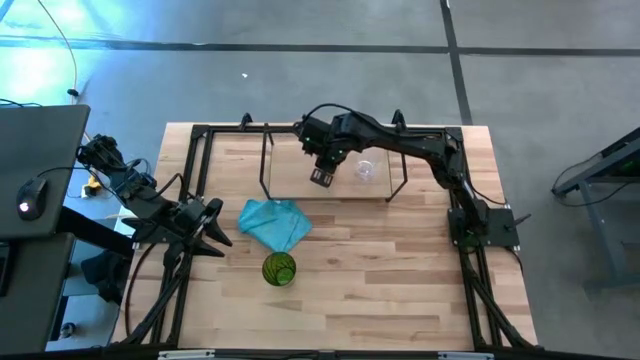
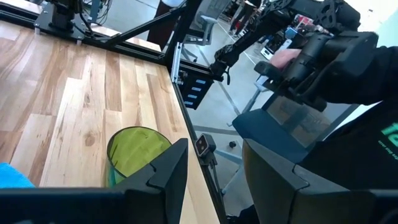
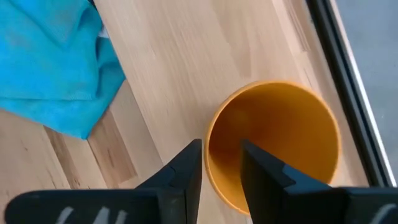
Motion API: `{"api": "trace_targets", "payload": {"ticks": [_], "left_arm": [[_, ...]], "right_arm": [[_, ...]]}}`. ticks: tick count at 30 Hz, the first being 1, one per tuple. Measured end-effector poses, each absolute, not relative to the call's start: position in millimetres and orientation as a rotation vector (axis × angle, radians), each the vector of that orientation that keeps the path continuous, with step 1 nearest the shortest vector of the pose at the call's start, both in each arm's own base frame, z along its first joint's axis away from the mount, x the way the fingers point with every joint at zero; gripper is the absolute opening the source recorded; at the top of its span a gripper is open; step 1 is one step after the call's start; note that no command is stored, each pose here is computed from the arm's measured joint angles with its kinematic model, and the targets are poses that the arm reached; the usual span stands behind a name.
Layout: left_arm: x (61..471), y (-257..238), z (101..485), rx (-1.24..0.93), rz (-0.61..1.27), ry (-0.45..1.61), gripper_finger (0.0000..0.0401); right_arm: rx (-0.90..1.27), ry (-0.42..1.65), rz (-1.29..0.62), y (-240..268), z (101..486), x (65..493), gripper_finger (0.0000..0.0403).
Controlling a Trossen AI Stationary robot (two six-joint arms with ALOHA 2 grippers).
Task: Stack small to large cups/mugs on shelf
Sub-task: Put the green cup on the shelf
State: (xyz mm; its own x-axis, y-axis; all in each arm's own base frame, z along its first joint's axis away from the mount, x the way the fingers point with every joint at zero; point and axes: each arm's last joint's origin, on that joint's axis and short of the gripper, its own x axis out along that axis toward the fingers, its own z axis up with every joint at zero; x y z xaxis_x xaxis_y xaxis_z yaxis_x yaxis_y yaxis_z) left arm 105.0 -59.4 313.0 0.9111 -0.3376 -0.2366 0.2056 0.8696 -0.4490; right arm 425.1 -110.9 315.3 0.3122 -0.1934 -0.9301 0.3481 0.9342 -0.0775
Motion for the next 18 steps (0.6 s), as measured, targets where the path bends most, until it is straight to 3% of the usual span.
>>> {"api": "trace_targets", "payload": {"ticks": [9,18], "left_arm": [[106,-60,312,-0.430,-0.287,0.321,0.0143],[130,-73,303,-0.367,-0.210,0.358,0.0143]], "right_arm": [[0.114,1.233,-0.333,-86,344,412,0.0094],[0.056,1.181,-0.227,-29,384,386,0.0094]]}}
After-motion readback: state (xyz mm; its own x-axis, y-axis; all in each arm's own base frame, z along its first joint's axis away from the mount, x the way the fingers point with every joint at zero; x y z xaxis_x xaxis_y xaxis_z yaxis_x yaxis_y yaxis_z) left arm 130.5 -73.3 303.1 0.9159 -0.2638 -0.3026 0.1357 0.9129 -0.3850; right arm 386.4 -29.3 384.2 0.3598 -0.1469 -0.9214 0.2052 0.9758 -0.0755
